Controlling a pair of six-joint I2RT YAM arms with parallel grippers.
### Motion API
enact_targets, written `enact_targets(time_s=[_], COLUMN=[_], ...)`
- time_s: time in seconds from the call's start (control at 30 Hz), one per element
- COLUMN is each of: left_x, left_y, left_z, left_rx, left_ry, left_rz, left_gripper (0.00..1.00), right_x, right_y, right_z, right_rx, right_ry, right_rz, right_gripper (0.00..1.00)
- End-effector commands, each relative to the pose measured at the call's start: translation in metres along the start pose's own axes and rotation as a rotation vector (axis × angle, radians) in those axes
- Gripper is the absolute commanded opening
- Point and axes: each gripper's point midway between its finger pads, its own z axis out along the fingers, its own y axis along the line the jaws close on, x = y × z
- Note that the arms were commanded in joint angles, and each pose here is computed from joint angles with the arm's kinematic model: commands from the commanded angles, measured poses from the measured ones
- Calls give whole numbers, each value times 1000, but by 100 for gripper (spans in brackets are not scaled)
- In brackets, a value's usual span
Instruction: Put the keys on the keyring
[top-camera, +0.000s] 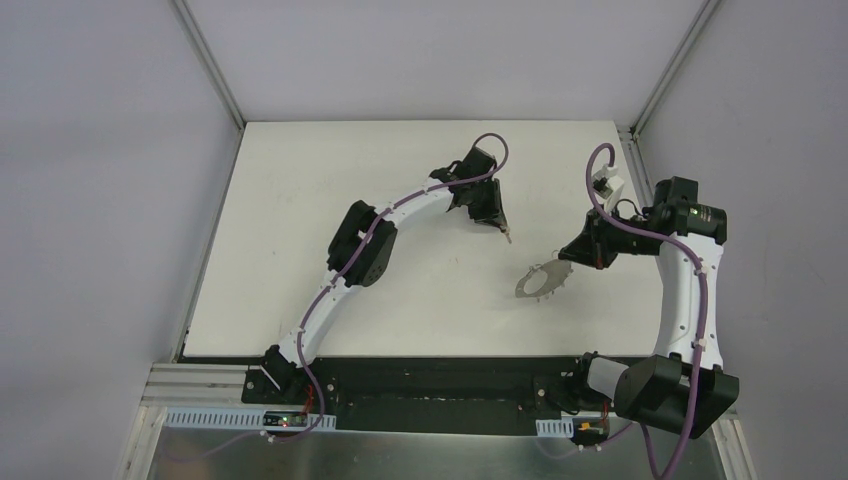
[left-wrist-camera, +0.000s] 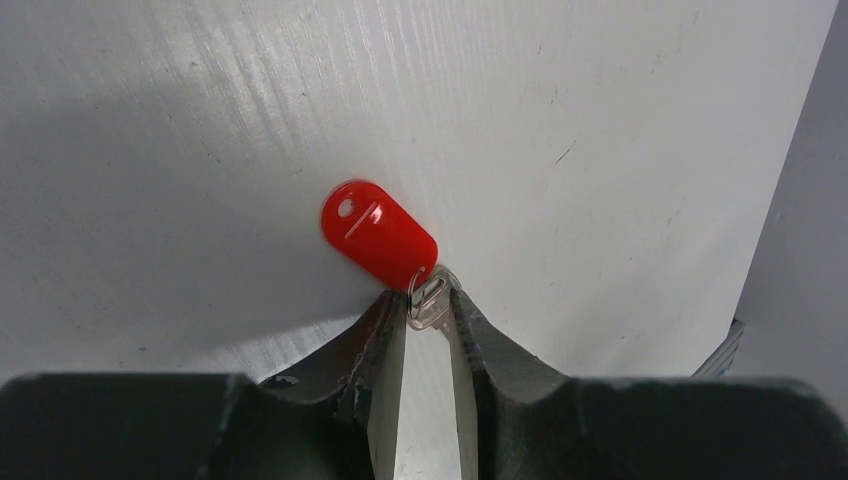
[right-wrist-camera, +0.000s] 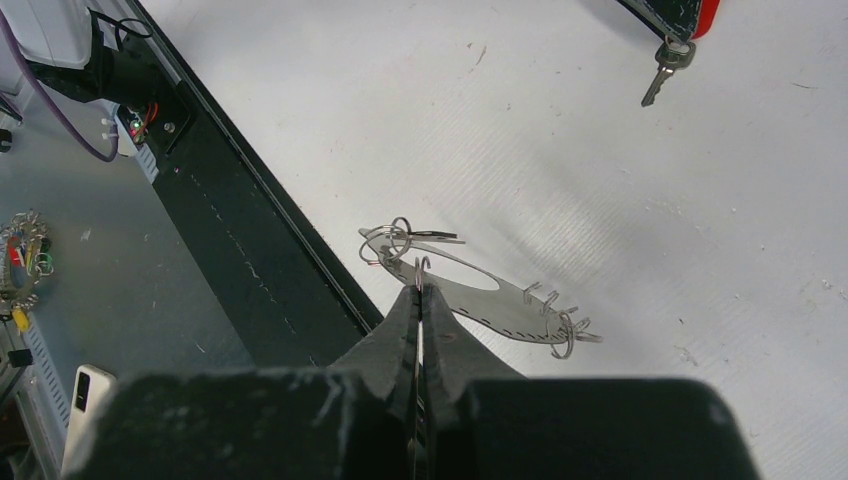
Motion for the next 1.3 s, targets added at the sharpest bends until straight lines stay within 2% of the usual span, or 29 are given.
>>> enact_targets(time_s=[0.0,0.3,0.47,0.53,0.6,0.8,0.97,1.07,1.27], left_x=[3,3,5,5,3,-7,3,12,20], left_y=[6,7,9,4,-2,-35,-53,-54,-44], left_z=[9,9,7,0,-9,-52,-99,-129,-191], left_rx=[-27,-26,-28,-8,12,121,208,234,184], left_ry=[-4,-1,6,17,21,17,27,25,-6], left_rz=[-14,-33,-32,-7,32,200,416,570,852], left_gripper=[24,15,5,0,0,0,0,0,0], right_x=[-3,-4,-7,-10,-13,-19,-24,-24,-35], right_y=[12,14,14,14,14,10,0,-2,13], right_z=[-3,-4,-4,-4,-3,0,11,22,47], right_rx=[-28,-31,-39,-45,-56,-70,-46,-48,-119], right_ry=[-37,-42,-50,-58,-67,-101,-146,-122,-100], right_rz=[-14,-14,-14,-19,-19,-36,-81,-86,-111], right_gripper=[0,0,0,0,0,0,0,0,0])
